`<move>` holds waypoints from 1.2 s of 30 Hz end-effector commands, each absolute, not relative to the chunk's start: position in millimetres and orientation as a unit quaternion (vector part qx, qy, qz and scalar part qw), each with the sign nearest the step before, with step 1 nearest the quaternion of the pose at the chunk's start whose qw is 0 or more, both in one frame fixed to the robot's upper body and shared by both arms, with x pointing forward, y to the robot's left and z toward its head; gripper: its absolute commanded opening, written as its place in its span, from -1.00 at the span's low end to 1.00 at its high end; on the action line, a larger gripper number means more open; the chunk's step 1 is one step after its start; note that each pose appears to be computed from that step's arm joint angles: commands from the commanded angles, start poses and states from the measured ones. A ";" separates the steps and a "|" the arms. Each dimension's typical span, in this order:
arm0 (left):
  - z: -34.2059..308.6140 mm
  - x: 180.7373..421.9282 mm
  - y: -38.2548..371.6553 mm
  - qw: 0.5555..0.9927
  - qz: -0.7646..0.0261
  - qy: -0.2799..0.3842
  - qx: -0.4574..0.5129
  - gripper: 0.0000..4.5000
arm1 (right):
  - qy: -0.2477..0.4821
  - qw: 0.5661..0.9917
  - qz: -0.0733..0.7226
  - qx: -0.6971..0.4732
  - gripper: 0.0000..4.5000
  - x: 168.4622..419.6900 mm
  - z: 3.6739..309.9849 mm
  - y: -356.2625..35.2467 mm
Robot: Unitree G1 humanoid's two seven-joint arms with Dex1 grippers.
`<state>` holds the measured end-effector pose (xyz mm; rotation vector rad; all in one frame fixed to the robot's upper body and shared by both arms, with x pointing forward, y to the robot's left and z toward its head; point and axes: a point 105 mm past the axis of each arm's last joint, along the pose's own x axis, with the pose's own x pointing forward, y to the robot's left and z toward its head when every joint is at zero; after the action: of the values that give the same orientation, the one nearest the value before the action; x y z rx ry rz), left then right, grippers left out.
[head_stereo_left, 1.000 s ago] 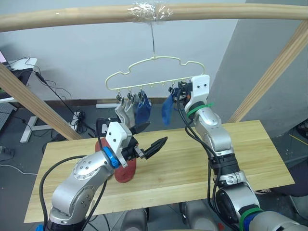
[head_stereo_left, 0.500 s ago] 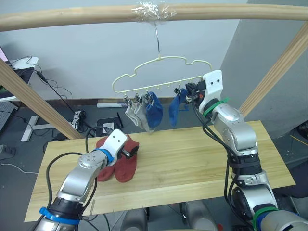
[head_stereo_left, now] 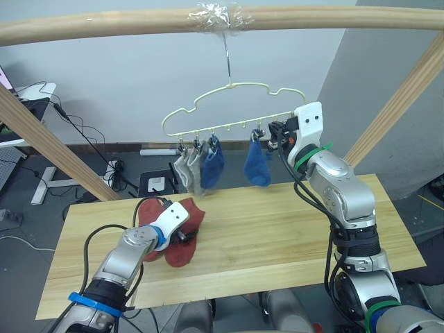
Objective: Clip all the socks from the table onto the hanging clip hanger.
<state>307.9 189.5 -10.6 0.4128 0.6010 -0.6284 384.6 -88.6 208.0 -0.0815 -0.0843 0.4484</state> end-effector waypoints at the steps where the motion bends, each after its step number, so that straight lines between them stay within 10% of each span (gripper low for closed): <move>1: -15.9 303.7 186.6 0.879 -0.317 0.292 0.203 0.13 | -0.047 0.976 0.208 -0.034 -1.00 384.4 211.4 -99.1; 10: 14.8 296.5 147.4 0.894 -0.370 0.206 0.145 -0.99 | -0.033 0.977 0.209 -0.007 -1.00 389.4 219.1 -109.5; 19: 125.9 282.5 60.1 0.888 -0.455 -0.056 0.036 -0.99 | 0.069 0.965 0.195 0.161 -1.00 390.6 229.7 -127.1; 36: 150.6 325.4 6.4 0.888 -0.434 -0.147 0.040 -0.99 | 0.124 0.941 0.193 0.248 -1.00 379.9 242.4 -124.8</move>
<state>325.4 7.0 135.7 0.0868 -0.2347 -0.9087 381.6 -114.6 237.0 0.5012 0.2805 0.4326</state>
